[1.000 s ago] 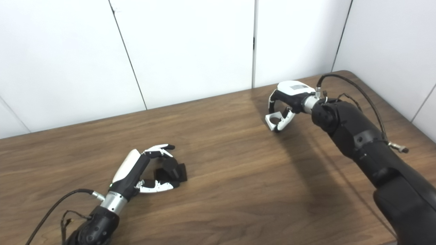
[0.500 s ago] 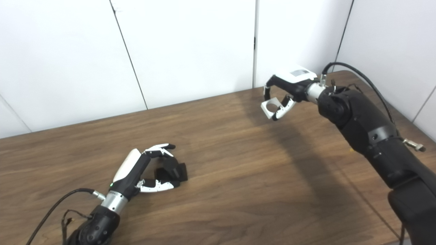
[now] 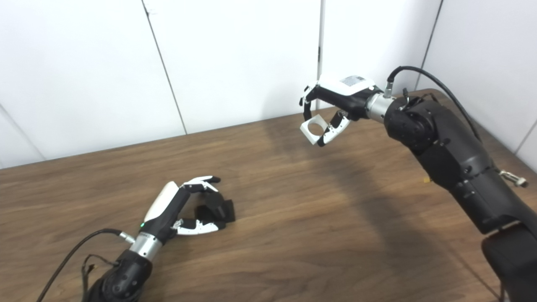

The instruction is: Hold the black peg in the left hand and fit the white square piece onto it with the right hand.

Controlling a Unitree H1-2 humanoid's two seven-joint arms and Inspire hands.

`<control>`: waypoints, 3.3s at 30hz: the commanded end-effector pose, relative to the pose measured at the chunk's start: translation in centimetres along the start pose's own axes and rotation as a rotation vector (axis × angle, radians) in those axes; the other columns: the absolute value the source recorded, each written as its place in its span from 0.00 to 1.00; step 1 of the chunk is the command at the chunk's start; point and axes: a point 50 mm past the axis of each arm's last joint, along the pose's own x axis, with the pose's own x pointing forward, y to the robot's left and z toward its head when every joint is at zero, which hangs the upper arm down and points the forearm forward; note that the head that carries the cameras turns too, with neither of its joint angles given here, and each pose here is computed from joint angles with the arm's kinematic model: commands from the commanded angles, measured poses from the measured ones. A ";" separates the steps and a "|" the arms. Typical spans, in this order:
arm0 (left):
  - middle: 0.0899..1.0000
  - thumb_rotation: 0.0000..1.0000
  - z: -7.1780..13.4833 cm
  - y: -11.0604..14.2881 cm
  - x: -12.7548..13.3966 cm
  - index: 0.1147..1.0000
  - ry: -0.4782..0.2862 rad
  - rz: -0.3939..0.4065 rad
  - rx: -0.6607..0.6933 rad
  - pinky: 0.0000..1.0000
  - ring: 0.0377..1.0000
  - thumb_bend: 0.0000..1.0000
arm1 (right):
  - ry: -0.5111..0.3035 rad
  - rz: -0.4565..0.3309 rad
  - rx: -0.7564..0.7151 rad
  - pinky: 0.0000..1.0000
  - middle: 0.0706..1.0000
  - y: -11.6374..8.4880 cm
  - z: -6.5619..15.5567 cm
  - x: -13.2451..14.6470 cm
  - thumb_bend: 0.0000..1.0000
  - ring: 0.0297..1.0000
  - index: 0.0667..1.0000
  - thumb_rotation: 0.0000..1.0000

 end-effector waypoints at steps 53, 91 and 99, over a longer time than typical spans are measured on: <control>0.81 0.07 -0.3 -3.6 0.8 0.42 0.103 -0.059 -0.023 0.75 0.85 0.52 | -0.466 0.018 0.046 0.88 0.75 0.8 13.9 7.2 0.52 0.86 0.44 0.15; 0.81 0.07 0.2 -3.9 0.8 0.42 0.112 -0.054 -0.022 0.74 0.85 0.52 | -0.488 0.128 -0.044 0.89 0.74 0.2 14.7 9.0 0.52 0.86 0.44 0.14; 0.81 0.07 0.1 -3.8 0.7 0.42 0.110 -0.050 -0.021 0.74 0.85 0.52 | -0.492 0.153 -0.043 0.89 0.74 1.1 15.0 9.4 0.52 0.86 0.44 0.14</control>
